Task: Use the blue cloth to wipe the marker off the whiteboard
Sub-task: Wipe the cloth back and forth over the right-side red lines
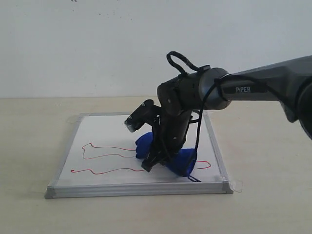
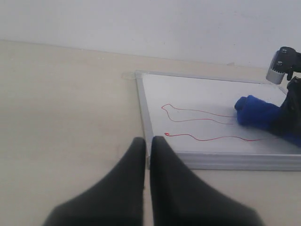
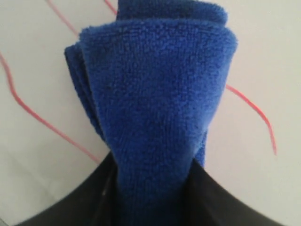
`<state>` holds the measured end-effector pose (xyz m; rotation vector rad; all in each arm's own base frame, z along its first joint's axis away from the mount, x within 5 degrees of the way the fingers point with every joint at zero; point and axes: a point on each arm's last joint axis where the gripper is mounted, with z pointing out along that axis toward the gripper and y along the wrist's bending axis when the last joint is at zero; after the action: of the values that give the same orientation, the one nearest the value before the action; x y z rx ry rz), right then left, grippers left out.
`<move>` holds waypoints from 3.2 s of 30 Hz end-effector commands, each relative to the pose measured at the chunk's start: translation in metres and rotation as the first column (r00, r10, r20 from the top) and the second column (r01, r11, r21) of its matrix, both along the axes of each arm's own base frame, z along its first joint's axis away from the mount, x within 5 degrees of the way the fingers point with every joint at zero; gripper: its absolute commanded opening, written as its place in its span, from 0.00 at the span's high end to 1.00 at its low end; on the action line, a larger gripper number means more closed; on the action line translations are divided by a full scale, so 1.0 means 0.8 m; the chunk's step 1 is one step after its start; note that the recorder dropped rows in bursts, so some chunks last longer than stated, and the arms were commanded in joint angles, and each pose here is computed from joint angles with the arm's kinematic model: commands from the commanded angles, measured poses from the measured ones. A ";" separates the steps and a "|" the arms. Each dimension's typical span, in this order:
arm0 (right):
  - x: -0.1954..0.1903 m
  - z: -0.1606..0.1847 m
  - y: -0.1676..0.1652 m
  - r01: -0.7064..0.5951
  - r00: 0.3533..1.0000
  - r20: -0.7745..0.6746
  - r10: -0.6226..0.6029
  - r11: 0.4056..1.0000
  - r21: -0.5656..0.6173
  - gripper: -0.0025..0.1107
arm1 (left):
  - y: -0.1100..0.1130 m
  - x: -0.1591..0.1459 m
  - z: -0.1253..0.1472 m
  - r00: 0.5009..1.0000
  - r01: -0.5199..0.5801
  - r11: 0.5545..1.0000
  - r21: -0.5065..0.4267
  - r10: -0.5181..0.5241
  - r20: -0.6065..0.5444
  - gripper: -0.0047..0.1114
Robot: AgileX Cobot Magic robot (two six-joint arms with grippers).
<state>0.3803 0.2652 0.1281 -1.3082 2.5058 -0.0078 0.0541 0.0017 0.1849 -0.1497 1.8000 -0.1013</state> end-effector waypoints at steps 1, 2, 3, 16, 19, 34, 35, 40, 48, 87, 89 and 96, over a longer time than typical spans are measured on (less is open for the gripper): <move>0.001 0.000 -0.022 0.158 0.984 -0.083 -0.158 0.987 -0.007 0.98 | 0.000 0.000 0.000 1.000 0.001 1.000 -0.009 -0.001 0.009 0.93; 0.005 0.000 -0.033 0.193 0.977 -0.085 -0.194 0.981 -0.020 0.98 | 0.000 0.000 0.000 1.000 0.001 1.000 -0.009 -0.001 0.009 0.93; 0.011 -0.001 -0.045 0.230 0.969 -0.086 -0.233 0.972 -0.039 0.98 | 0.000 0.000 0.000 1.000 0.001 1.000 -0.009 -0.001 0.009 0.93; -0.001 -0.023 -0.089 0.320 0.943 -0.044 -0.329 0.937 -0.140 0.98 | 0.000 0.000 0.000 1.000 0.001 1.000 -0.009 -0.001 0.009 0.93; -0.022 -0.010 -0.051 0.214 0.974 -0.059 -0.220 0.972 -0.097 0.98 | 0.000 0.000 0.000 1.000 0.001 1.000 -0.009 -0.001 0.009 0.93; 0.011 0.016 -0.129 0.295 0.955 0.040 -0.294 0.926 -0.236 0.98 | 0.000 0.000 0.000 1.000 0.001 1.000 -0.009 -0.001 0.009 0.93; 0.012 0.016 -0.132 0.301 0.953 0.044 -0.299 0.924 -0.236 0.98 | 0.000 0.000 0.000 1.000 0.001 1.000 -0.009 -0.001 0.009 0.93; 0.002 0.013 -0.108 0.256 0.966 0.013 -0.259 0.944 -0.208 0.98 | 0.000 0.000 0.000 1.000 0.001 1.000 -0.009 -0.001 0.009 0.93; -0.029 -0.008 -0.056 0.043 0.991 -0.116 -0.063 0.984 -0.171 0.98 | 0.000 0.000 0.000 1.000 0.001 1.000 -0.009 -0.001 0.009 0.93; 0.011 -0.001 -0.100 0.061 0.998 -0.027 -0.064 0.994 -0.088 0.98 | 0.000 0.000 0.000 1.000 0.001 1.000 -0.009 -0.001 0.009 0.93; 0.025 -0.005 -0.118 0.137 0.990 0.041 -0.133 0.984 -0.112 0.98 | 0.000 0.000 0.000 1.000 0.001 1.000 -0.009 -0.001 0.009 0.93; 0.037 -0.008 -0.129 0.231 0.967 0.146 -0.209 0.961 -0.152 0.98 | 0.000 0.000 0.000 1.000 0.001 1.000 -0.009 -0.001 0.009 0.93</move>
<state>0.4079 0.1686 0.1278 -1.0677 2.5595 -0.3111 0.0541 0.0017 0.1849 -0.1497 1.8000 -0.1013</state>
